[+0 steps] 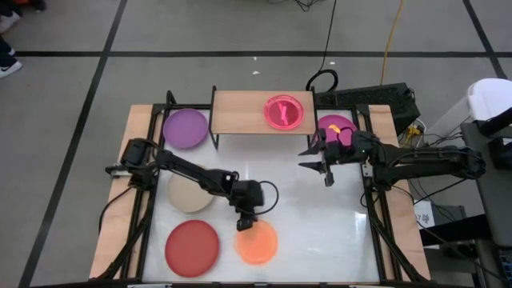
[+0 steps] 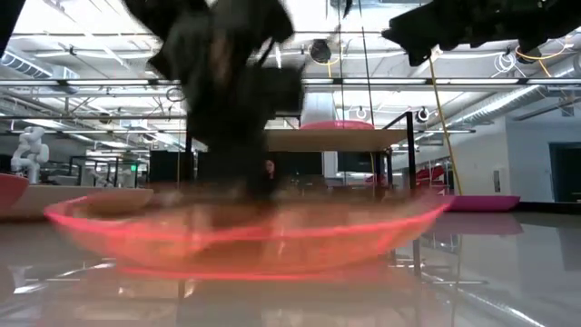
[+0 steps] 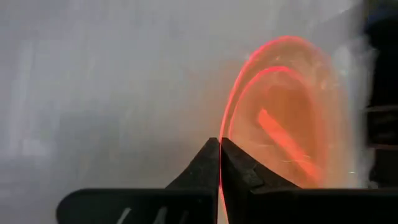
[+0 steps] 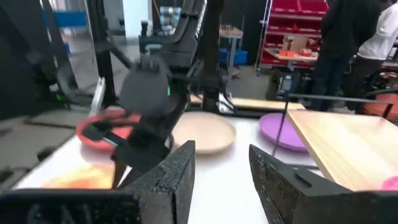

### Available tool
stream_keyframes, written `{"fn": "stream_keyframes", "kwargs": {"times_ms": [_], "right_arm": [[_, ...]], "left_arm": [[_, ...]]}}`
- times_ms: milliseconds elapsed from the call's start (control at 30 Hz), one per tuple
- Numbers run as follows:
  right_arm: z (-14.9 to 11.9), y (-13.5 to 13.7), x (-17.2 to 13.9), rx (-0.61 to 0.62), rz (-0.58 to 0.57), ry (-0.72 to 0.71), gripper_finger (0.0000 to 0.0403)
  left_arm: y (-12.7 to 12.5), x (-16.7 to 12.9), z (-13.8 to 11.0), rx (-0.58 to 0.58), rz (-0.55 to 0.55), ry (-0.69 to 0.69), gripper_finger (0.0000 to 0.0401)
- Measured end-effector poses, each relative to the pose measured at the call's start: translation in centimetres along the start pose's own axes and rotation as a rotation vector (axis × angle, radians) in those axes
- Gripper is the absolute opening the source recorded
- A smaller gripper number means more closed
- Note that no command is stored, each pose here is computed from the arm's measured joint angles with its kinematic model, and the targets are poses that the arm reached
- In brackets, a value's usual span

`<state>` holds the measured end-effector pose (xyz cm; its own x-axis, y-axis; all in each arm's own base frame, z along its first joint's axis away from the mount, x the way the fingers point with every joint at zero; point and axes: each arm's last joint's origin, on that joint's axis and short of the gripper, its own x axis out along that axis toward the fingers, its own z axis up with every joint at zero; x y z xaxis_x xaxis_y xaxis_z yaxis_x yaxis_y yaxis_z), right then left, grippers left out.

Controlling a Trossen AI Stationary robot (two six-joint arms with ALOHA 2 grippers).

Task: Place and stack plates onto a shelf
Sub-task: Stack the small orange plate on top of the other small pink plate on the shelf

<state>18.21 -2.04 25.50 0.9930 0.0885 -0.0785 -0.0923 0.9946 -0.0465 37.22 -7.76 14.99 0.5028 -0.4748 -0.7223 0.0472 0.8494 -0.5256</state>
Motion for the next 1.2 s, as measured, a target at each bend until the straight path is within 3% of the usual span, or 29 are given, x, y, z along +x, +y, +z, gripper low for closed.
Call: {"fn": "stream_keyframes", "kwargs": {"times_ms": [100,167,300,433,633,833,967,1200], "right_arm": [[0.6,0.0,-0.1,0.034,-0.001,-0.053,0.0132],[0.9,0.1,-0.5,0.037,0.001,-0.078,0.0132],[1.9,0.7,-1.5,0.014,0.072,-0.151,0.0132],[3.1,1.6,-3.1,-0.016,0.145,-0.245,0.0132],[3.8,2.2,-4.3,-0.03,0.175,-0.298,0.0132],[3.0,2.3,-4.2,-0.062,0.174,-0.294,0.0132],[2.7,2.2,-4.1,-0.077,0.136,-0.292,0.0132],[2.7,2.2,-4.1,-0.077,0.114,-0.293,0.0132]], "left_arm": [[-1.9,-3.5,2.8,0.141,0.022,-0.067,0.0004],[-2.4,-5.9,4.4,0.193,0.119,-0.102,0.0003],[-2.3,-11.2,7.3,0.292,0.342,-0.202,0.0003],[-0.5,-15.8,10.2,0.346,0.483,-0.337,0.0002],[2.9,-23.6,14.7,0.298,0.616,-0.623,0.0002],[8.1,-28.4,15.4,0.131,0.664,-0.743,0.0001],[11.5,-29.7,15.4,0.024,0.574,-0.788,0.0001],[16.1,-28.4,15.4,-0.081,0.549,-0.772,0.0007]]}}
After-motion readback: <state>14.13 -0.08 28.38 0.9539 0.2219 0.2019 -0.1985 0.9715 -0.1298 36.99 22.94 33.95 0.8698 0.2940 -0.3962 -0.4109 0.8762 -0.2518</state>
